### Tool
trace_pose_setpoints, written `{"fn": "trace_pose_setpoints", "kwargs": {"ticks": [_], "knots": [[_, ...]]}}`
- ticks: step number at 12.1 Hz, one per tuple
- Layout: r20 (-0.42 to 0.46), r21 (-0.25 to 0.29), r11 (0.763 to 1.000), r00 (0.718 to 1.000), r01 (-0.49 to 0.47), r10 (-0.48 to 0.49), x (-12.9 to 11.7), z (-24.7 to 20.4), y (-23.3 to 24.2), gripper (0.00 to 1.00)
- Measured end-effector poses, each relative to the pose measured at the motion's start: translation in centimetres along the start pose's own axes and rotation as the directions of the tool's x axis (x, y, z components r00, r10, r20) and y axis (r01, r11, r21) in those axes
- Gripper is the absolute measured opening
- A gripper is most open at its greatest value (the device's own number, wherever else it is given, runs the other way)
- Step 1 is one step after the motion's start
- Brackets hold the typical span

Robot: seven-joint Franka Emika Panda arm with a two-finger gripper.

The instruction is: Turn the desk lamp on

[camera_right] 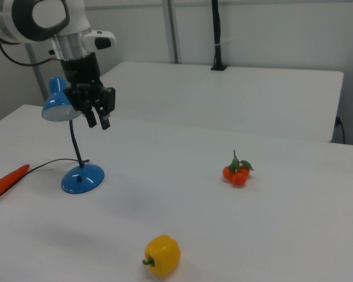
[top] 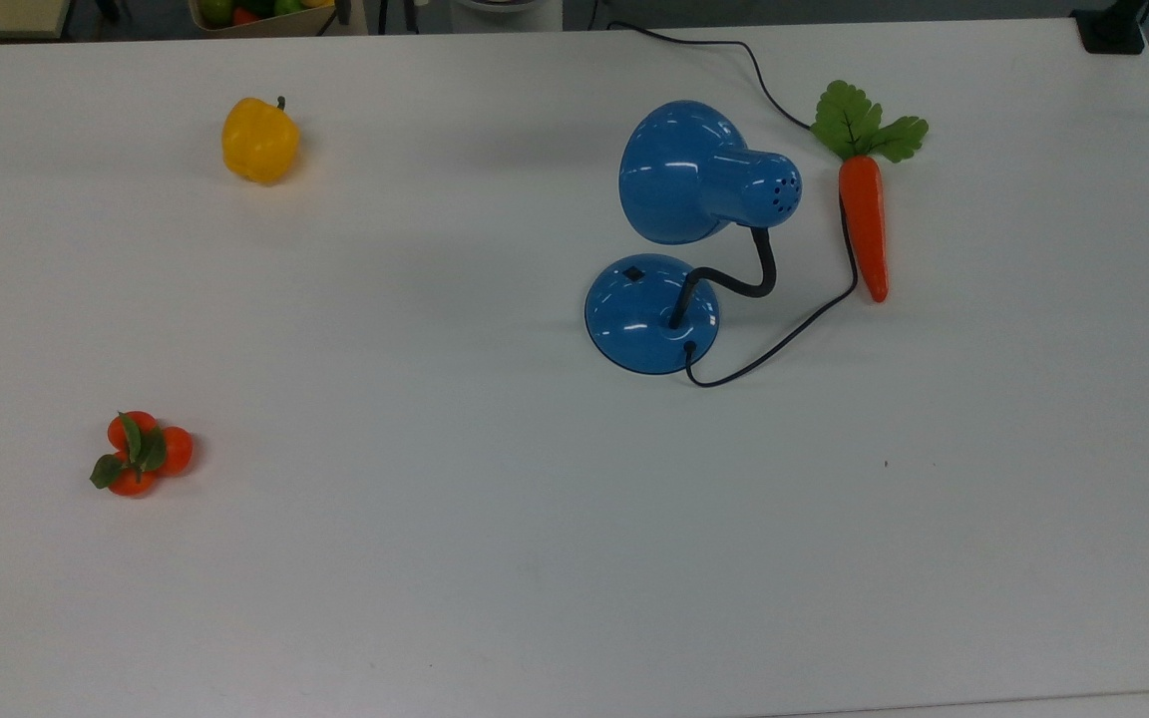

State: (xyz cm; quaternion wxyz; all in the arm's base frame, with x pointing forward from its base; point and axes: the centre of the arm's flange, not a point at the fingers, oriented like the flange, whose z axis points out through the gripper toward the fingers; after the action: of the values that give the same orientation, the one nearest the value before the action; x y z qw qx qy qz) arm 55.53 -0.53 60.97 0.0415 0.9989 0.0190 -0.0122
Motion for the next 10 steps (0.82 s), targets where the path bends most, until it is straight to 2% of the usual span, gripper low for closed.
{"fn": "trace_pose_setpoints", "kwargs": {"ticks": [1,3,4,10], "knots": [[0.000,0.000,1.000,1.000,-0.002,0.002,0.00,0.01,0.09,0.39],[0.000,0.000,1.000,1.000,-0.004,0.004,-0.01,0.02,0.21,0.06],[0.000,0.000,1.000,1.000,-0.005,0.005,-0.01,0.02,0.26,0.01],[0.007,0.002,1.000,1.000,0.006,-0.006,0.27,0.76,-0.25,0.01]]}}
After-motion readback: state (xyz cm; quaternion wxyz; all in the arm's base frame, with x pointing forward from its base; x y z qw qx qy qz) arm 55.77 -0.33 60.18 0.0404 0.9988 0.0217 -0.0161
